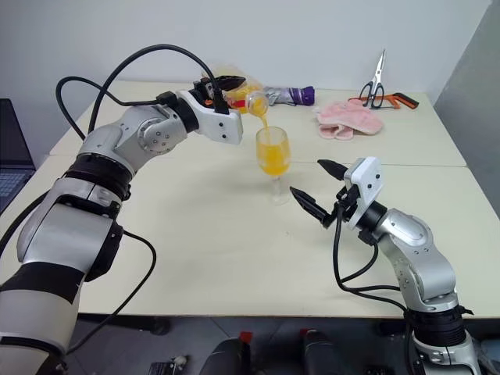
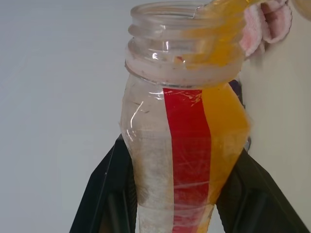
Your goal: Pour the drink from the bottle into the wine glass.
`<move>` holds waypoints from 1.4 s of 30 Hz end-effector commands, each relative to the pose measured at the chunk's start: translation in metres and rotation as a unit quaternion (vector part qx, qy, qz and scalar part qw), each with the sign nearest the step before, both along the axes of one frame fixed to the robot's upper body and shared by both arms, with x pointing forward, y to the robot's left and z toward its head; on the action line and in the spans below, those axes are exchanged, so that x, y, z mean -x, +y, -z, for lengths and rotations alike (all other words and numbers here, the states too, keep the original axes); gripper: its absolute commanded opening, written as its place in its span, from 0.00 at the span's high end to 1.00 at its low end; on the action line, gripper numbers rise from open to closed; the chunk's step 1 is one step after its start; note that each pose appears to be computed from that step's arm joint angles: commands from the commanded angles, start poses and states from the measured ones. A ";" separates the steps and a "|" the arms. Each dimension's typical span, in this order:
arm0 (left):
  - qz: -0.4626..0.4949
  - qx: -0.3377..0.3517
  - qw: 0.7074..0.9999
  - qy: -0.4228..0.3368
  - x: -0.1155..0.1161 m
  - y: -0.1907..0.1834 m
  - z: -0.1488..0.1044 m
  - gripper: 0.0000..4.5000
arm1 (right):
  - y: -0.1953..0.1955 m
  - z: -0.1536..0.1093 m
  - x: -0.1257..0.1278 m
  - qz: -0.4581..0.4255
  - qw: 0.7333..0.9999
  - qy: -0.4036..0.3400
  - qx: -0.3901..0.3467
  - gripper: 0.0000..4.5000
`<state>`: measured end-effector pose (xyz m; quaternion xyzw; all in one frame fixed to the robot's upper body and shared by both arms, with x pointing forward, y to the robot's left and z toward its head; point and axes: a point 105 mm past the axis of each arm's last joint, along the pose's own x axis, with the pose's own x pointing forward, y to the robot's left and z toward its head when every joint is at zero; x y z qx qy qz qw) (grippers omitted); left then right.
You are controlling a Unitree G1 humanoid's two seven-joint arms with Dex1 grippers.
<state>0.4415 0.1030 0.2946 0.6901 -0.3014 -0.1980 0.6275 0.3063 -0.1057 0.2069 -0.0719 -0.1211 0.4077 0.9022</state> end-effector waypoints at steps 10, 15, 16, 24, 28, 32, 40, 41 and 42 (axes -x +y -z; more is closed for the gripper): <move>0.007 0.008 0.999 -0.041 0.005 -0.001 -0.028 0.63 | 0.003 -0.014 0.008 -0.017 0.999 -0.033 -0.007 0.00; 0.009 0.006 0.999 -0.042 0.005 -0.001 -0.029 0.63 | 0.005 -0.013 0.009 -0.018 0.999 -0.033 -0.009 0.00; 0.009 0.006 0.999 -0.043 0.005 -0.001 -0.029 0.63 | 0.005 -0.013 0.009 -0.018 0.999 -0.033 -0.009 0.00; 0.007 0.004 0.999 -0.045 0.005 -0.001 -0.030 0.63 | 0.007 -0.012 0.010 -0.020 0.999 -0.031 -0.010 0.00; 0.007 0.004 0.999 -0.045 0.004 -0.001 -0.030 0.63 | 0.007 -0.012 0.010 -0.021 0.999 -0.031 -0.010 0.00; 0.007 0.003 0.999 -0.045 0.004 -0.001 -0.030 0.63 | 0.007 -0.012 0.011 -0.022 0.999 -0.030 -0.009 0.00; 0.007 0.002 0.999 -0.045 0.005 0.000 -0.029 0.63 | 0.008 -0.012 0.011 -0.024 0.999 -0.029 -0.008 0.00; 0.007 0.002 0.999 -0.045 0.004 0.000 -0.029 0.63 | 0.008 -0.011 0.011 -0.024 0.999 -0.029 -0.007 0.00; 0.007 0.002 0.999 -0.044 0.004 0.000 -0.029 0.63 | 0.008 -0.011 0.011 -0.024 0.999 -0.029 -0.007 0.00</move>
